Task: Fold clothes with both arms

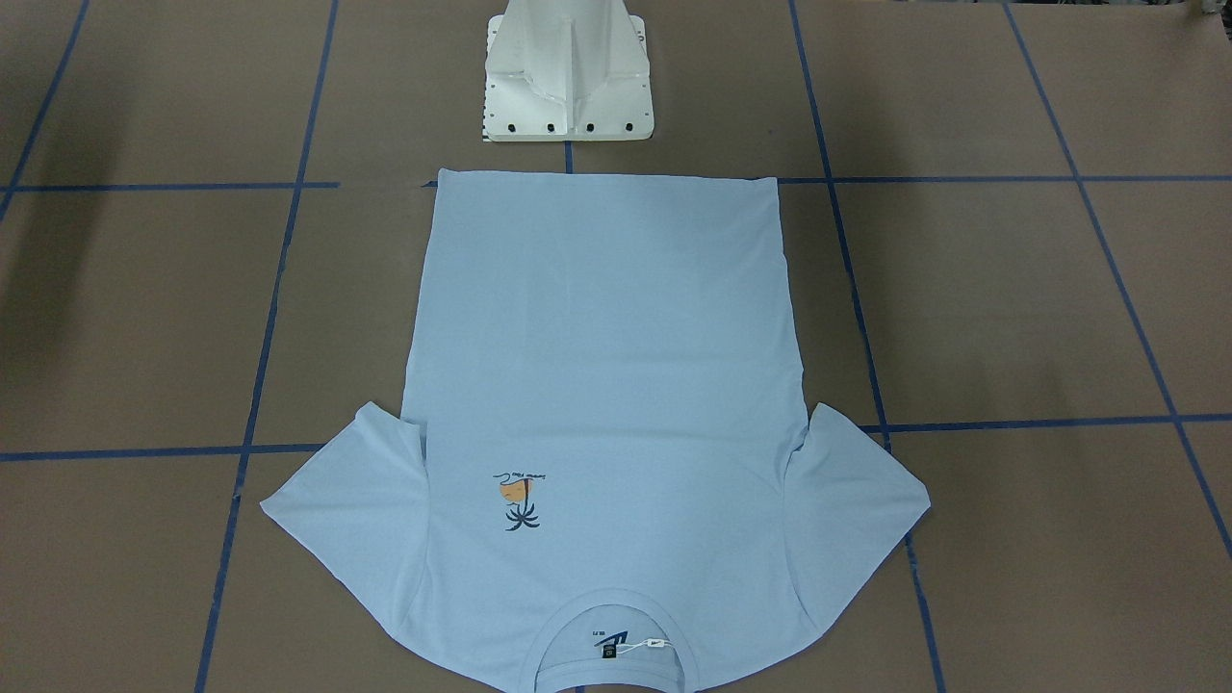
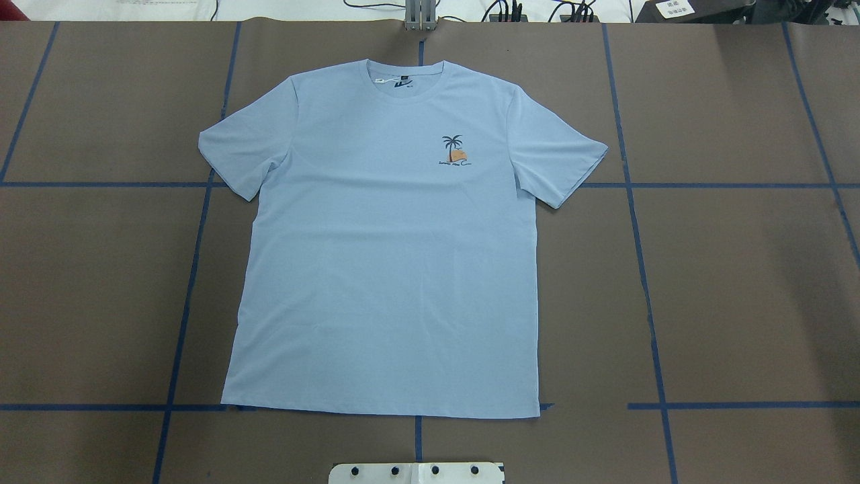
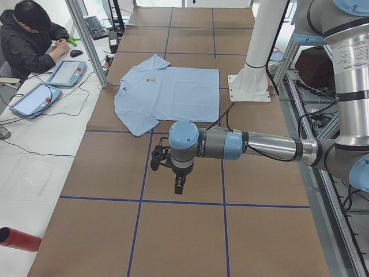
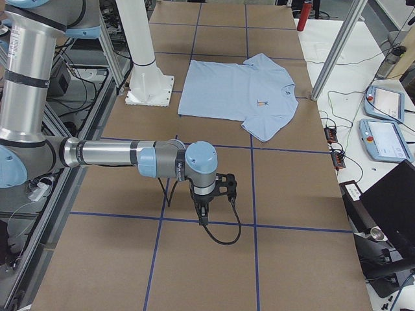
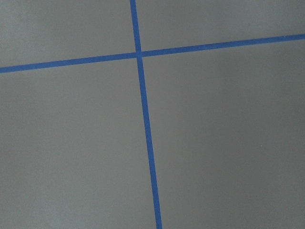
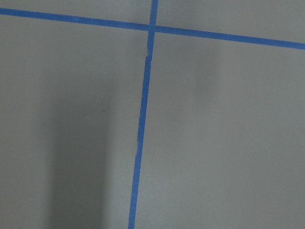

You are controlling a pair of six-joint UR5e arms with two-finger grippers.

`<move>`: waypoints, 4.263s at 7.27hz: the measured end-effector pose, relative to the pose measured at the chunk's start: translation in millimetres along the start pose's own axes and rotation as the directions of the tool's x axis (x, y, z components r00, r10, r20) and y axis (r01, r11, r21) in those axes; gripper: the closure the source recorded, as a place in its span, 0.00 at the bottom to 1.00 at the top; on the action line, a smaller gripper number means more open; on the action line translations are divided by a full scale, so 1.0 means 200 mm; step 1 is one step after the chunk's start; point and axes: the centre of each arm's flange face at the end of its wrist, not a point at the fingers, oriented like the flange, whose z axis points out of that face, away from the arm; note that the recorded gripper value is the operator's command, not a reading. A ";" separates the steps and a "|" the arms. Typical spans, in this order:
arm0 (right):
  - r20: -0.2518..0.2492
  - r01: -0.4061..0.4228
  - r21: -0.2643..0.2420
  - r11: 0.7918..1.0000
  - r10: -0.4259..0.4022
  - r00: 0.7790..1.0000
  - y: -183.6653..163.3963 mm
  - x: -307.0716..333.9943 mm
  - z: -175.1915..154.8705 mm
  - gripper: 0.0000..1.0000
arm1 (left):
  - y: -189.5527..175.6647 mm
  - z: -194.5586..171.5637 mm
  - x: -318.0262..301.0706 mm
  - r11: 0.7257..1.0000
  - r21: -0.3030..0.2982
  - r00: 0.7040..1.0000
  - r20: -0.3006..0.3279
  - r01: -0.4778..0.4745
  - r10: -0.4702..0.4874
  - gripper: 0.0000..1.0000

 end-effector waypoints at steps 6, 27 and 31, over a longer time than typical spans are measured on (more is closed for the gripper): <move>-0.010 0.139 0.154 0.978 -0.139 0.990 -0.12 -0.11 -0.10 0.00 | -0.04 -0.08 0.10 0.996 0.060 0.997 0.009 -0.072 0.072 0.00; 0.119 -0.083 0.518 0.851 0.024 0.993 -1.21 -2.15 0.94 0.45 | -0.41 -0.20 0.19 0.849 0.372 0.925 0.094 -0.375 0.367 0.00; 0.109 -0.068 0.517 0.853 0.013 0.994 -1.21 -2.16 0.96 0.62 | -0.41 -0.19 0.19 0.849 0.371 0.925 0.094 -0.376 0.369 0.00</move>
